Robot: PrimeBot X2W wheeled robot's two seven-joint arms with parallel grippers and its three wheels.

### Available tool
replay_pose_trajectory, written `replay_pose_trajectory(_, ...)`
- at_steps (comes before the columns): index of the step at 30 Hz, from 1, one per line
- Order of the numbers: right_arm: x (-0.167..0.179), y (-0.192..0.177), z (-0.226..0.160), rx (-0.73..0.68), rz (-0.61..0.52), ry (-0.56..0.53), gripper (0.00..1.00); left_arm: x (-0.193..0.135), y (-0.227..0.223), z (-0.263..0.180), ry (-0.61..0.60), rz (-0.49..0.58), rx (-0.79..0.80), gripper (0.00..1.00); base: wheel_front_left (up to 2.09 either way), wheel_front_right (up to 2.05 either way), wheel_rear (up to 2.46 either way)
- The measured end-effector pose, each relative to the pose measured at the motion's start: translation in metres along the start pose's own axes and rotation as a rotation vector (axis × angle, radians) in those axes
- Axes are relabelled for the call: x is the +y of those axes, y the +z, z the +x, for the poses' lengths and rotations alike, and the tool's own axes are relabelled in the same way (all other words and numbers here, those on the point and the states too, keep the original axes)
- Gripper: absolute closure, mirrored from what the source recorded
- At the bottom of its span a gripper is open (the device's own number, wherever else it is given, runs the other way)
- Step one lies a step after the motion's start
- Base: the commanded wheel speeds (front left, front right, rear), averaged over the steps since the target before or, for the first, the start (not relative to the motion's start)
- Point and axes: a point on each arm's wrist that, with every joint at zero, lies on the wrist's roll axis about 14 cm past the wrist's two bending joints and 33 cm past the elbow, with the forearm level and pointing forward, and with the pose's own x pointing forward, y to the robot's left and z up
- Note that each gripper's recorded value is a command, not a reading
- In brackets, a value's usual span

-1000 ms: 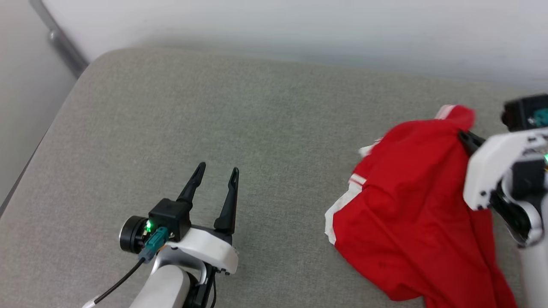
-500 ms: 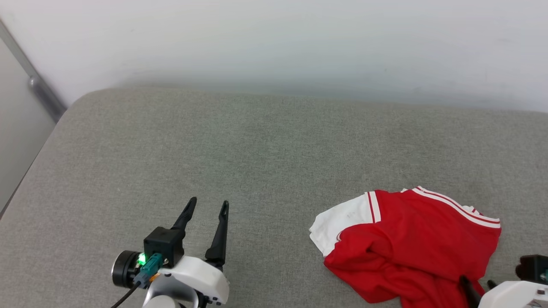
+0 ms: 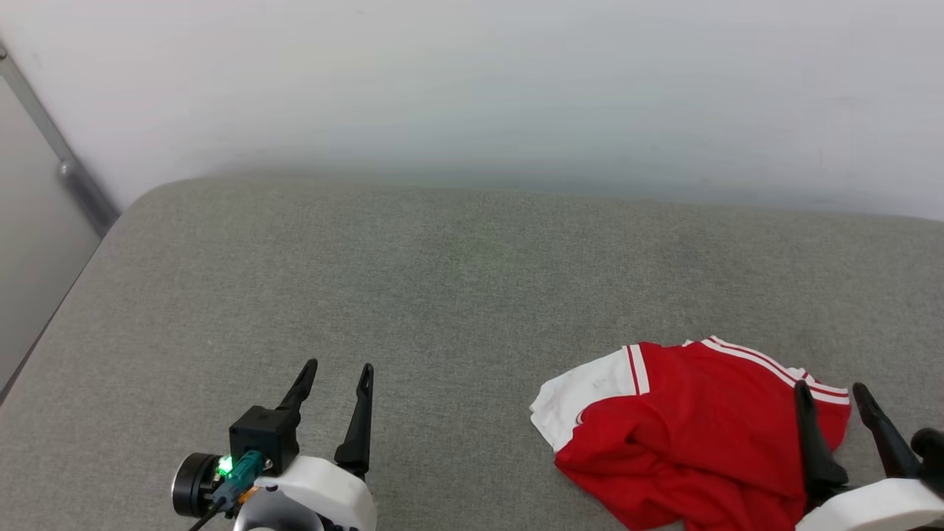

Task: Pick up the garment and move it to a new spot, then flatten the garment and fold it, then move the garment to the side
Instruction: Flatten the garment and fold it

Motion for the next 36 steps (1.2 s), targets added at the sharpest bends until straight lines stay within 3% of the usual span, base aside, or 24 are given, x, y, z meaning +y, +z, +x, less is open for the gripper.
replay_pose_trajectory(9,0.026,0.017,-0.012,-0.087,-0.008,0.076,0.0,-0.003,-0.007,-0.003,-0.011,-0.015,0.061,0.0,0.0,0.0,0.0)
replay_pose_trajectory(17,0.021,0.018,-0.016,-0.085,-0.004,0.059,0.0,-0.073,-0.009,0.029,-0.291,0.043,0.201,0.0,0.0,0.0,0.0)
replay_pose_trajectory(24,0.014,0.016,-0.006,-0.079,-0.006,0.033,0.0,-0.119,-0.051,0.051,-0.499,0.121,0.469,0.0,0.0,0.0,0.0)
replay_pose_trajectory(36,-0.021,-0.007,0.005,-0.019,-0.009,-0.076,0.0,-0.138,-0.145,0.056,-0.662,0.256,0.919,0.0,0.0,0.0,0.0)
